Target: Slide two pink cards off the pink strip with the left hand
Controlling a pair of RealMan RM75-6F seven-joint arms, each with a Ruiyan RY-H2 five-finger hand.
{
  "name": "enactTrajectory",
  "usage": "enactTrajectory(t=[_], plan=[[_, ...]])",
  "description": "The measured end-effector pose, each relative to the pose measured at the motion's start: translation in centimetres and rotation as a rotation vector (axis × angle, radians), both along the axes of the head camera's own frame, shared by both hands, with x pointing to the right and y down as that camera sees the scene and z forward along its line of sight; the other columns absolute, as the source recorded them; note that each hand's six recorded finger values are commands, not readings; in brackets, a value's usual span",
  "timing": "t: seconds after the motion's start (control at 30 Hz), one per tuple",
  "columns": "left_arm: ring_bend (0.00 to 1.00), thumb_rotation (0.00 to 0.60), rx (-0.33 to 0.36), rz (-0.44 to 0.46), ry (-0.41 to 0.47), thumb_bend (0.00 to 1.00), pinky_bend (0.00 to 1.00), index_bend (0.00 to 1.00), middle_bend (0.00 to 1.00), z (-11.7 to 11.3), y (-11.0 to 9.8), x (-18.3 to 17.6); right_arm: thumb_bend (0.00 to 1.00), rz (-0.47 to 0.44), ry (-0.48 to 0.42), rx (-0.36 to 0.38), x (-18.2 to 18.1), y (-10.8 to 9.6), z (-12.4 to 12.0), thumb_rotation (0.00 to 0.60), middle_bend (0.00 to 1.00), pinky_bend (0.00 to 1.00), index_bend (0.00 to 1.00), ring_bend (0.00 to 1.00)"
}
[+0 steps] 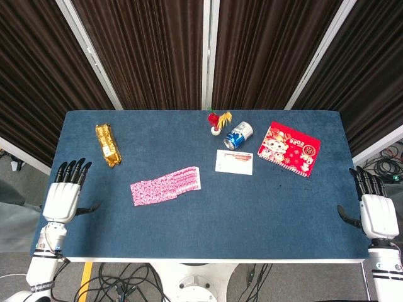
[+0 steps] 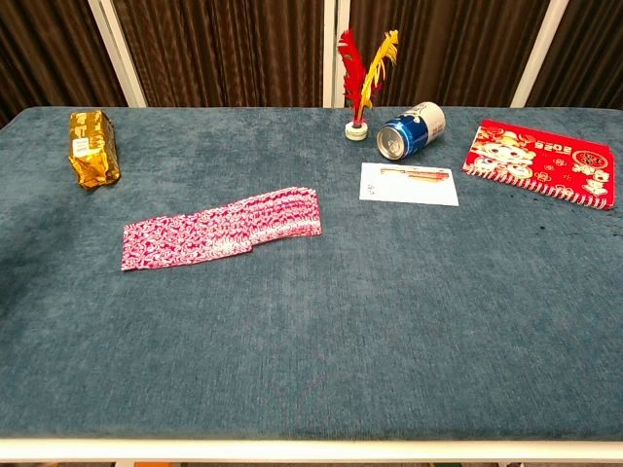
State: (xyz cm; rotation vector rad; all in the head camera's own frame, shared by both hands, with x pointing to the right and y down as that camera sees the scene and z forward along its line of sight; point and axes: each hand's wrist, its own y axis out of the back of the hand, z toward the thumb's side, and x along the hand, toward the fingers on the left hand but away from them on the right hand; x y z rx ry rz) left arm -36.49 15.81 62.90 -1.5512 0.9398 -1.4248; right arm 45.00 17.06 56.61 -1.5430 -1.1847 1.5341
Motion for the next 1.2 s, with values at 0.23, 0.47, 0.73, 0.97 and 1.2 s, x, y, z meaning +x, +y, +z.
enactTrajectory(t=[0.23,0.47,0.73,0.97,1.2], plan=[[0.0,0.472,0.002,0.001,0.001,0.09,0.04,0.06,0.0,-0.1,0.0,0.0,0.21,0.002,-0.001,-0.002,0.0,0.0,0.0,0.6,0.0,0.0,0.0,0.0],[0.0,0.551,0.01,0.017,0.009,0.09,0.05,0.06,0.01,-0.3,-0.3,0.3,0.21,0.004,-0.005,0.001,-0.1,-0.1,0.0,0.6,0.0,0.0,0.0,0.0],[0.83,0.6,-0.012,0.036,-0.027,0.4,0.85,0.05,0.8,0.1,0.1,0.6,0.21,0.002,0.001,0.0,0.2,0.2,-0.1,0.6,0.0,0.0,0.0,0.0],[0.89,0.6,-0.1,0.068,-0.016,0.53,0.88,0.05,0.87,0.8,0.9,1.4,0.21,0.002,0.004,-0.003,0.3,0.3,-0.1,0.6,0.0,0.0,0.0,0.0],[0.89,0.6,-0.166,0.127,-0.008,0.54,0.88,0.05,0.87,2.0,1.7,2.5,0.21,-0.003,0.01,0.002,0.1,-0.1,-0.2,0.6,0.0,0.0,0.0,0.0]])
